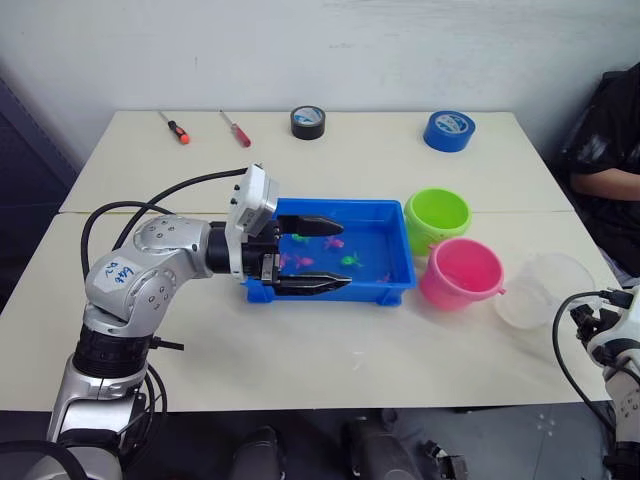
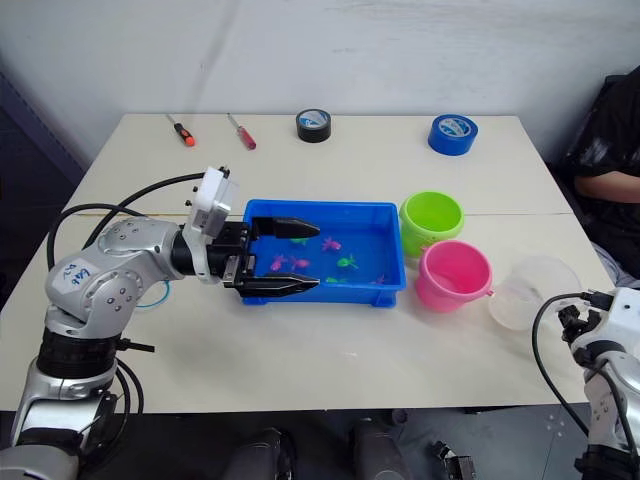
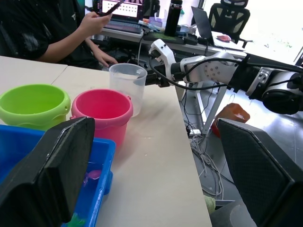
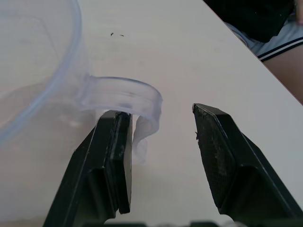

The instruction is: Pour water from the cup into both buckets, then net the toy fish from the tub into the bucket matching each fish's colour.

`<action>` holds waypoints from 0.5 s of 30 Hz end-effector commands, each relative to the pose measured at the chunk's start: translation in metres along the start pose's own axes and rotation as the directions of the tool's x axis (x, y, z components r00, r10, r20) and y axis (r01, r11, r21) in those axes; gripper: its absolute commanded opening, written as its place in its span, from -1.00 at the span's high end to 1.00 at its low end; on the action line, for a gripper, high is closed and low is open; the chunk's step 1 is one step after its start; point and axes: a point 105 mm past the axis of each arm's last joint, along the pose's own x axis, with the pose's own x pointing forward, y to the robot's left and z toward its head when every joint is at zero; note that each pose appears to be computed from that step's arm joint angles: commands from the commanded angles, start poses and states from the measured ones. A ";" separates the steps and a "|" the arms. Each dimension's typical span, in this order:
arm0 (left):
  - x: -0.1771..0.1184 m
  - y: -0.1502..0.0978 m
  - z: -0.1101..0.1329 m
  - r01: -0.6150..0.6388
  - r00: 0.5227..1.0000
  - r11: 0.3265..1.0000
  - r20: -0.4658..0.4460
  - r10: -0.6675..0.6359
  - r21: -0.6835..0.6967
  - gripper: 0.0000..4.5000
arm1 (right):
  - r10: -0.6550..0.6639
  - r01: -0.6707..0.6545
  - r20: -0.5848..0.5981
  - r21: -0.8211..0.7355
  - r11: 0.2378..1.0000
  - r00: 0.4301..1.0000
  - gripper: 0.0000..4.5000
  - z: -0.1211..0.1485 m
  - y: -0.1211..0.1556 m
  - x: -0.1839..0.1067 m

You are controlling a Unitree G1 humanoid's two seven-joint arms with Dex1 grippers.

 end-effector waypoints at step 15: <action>-0.005 0.003 0.009 -0.019 1.000 0.999 0.015 0.018 0.037 -1.00 | 0.110 -0.122 0.164 0.062 0.991 0.980 0.95 0.022 0.013 -0.006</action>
